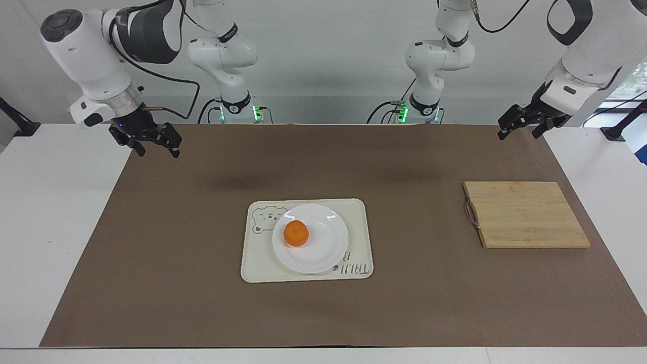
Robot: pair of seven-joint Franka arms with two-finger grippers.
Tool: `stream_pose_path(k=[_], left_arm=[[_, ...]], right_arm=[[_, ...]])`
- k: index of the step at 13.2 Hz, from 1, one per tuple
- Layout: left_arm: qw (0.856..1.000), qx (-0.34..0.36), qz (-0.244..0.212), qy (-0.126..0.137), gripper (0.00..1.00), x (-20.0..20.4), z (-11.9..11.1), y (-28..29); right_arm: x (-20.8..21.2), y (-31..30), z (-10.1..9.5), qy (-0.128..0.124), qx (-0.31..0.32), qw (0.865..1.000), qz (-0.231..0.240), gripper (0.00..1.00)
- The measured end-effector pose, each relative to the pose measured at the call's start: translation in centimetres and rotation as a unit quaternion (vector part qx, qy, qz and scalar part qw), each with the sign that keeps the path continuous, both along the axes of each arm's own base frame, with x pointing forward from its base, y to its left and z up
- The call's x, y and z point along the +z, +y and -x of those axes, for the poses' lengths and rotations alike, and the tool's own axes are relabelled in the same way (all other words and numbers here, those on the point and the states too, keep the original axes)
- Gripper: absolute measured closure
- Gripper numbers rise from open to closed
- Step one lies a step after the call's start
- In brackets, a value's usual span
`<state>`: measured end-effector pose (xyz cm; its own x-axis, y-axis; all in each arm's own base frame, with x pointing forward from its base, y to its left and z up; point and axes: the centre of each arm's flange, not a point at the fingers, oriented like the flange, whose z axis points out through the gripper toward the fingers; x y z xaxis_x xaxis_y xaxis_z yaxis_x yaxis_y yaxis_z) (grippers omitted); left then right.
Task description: Place orange and plate with both arms
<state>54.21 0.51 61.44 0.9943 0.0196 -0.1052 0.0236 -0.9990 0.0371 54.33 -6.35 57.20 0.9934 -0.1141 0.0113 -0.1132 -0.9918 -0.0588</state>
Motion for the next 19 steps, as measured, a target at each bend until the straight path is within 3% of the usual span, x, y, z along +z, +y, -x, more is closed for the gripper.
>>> stream_pose_path(k=[2,7,13,19], left_arm=[[1.000,0.000,0.000,0.000,0.00,0.0,0.0,0.0],[1.000,0.000,0.000,0.000,0.00,0.0,0.0,0.0],[1.000,0.000,0.000,0.000,0.00,0.0,0.0,0.0],[1.000,0.000,0.000,0.000,0.00,0.0,0.0,0.0]], right_arm=[[3.2,0.1,0.7,-0.013,0.002,1.000,0.000,0.00],[11.4,0.8,3.6,-0.005,0.015,1.000,0.026,0.00],[10.8,2.4,3.9,0.008,0.031,0.999,0.033,0.00],[10.3,2.9,4.3,-0.004,0.037,0.999,0.034,0.00]])
